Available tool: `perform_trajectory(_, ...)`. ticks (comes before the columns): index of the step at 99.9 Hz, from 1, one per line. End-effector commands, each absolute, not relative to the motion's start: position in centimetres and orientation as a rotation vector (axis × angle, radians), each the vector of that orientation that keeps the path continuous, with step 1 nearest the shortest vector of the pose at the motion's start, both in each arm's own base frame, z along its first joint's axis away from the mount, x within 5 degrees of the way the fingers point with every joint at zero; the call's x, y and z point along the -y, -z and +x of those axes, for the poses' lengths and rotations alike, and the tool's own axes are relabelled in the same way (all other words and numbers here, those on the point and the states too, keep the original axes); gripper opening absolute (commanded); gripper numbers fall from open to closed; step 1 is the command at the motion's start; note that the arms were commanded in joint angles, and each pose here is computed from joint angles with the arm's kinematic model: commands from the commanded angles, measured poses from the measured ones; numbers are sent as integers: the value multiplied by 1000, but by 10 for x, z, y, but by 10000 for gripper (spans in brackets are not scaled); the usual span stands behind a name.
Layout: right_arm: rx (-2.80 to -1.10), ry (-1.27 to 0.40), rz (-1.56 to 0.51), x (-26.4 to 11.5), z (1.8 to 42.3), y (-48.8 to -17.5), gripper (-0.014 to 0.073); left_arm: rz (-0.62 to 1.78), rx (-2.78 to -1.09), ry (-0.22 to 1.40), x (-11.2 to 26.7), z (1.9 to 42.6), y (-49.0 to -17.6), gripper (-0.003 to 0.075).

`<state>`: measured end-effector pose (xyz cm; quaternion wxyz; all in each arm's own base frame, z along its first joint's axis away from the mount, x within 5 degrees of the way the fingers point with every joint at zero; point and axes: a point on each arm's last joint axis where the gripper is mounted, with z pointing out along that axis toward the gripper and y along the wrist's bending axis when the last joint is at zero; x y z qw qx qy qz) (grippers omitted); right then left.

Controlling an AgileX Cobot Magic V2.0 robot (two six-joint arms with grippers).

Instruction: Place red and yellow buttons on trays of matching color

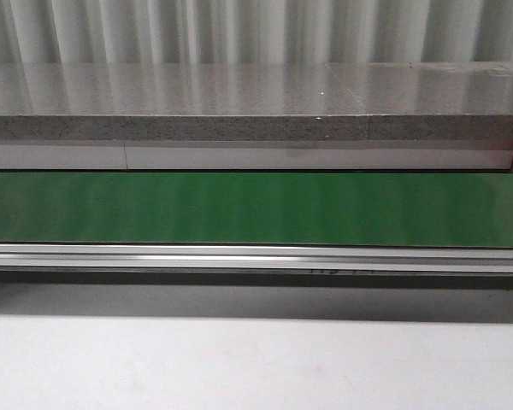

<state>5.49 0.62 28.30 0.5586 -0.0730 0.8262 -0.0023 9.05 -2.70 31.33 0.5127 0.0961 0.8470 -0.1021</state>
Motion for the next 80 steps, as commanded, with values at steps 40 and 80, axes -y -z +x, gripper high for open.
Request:
perform_trajectory(40, -1845, 17, -166, -6, 51, -289, -66, 17, -2047, 137, 14, 130, -331, 62)
perform_trajectory(80, -1845, 17, -166, -6, 51, -289, -66, -275, -2322, 7, -29, 206, -324, 455)
